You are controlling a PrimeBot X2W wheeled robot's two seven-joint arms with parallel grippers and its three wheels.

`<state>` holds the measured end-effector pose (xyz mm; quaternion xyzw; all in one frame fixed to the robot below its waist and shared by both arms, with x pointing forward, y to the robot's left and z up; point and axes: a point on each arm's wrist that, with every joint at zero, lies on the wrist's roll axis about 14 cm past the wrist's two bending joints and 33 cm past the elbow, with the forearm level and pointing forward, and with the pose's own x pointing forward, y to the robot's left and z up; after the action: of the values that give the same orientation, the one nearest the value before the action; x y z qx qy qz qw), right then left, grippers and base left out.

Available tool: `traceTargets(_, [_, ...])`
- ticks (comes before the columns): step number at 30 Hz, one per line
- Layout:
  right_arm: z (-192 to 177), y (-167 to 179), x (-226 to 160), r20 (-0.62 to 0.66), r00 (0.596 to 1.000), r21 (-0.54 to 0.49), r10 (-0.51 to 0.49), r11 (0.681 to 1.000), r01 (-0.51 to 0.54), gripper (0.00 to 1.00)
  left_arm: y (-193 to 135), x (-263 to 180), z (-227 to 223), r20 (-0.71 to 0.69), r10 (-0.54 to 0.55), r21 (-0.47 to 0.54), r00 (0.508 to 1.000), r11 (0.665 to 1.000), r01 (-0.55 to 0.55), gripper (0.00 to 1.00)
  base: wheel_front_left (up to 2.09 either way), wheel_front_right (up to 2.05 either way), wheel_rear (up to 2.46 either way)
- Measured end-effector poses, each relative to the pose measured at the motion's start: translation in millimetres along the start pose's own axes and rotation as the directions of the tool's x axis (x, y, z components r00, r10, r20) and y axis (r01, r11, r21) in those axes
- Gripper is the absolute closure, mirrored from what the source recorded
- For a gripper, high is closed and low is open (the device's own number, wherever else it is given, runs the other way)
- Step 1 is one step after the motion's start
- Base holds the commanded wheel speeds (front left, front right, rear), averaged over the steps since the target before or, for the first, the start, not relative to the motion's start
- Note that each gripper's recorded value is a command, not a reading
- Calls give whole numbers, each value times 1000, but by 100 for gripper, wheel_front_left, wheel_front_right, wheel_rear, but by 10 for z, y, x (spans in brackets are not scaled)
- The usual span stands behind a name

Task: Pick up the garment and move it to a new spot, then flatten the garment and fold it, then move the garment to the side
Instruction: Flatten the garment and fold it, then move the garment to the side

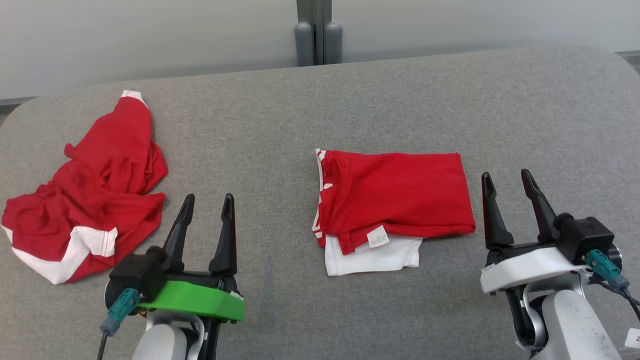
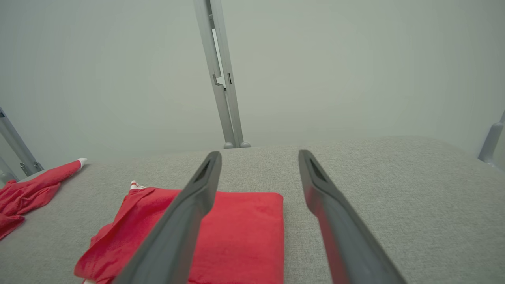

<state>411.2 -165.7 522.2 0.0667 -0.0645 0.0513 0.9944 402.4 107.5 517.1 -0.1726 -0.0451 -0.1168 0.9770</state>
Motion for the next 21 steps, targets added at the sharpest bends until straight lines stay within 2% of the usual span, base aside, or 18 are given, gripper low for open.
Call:
traceTargets(5, [-266, -44, 110, -92, 996, -52, -4, 999, -1, 0, 41, 57, -58, -13, 6, -7, 1000, 1000, -6, 0, 0, 0, 0])
traceTargets(10, [-643, -193, 197, -231, 972, -78, -46, 997, 29, 0, 113, 98, -132, -32, 21, -6, 999, 1000, -21, 0, 0, 0, 0])
traceTargets(15, [-1022, -225, 234, -346, 936, -53, -62, 998, 46, 0, 218, 100, -181, -47, 46, 1, 998, 999, -46, 0, 0, 0, 0])
traceTargets(21, [-1395, -88, 259, -443, 896, 5, -31, 999, 38, 0, 369, 64, -209, -57, 89, 9, 994, 996, -89, 0, 0, 0, 0])
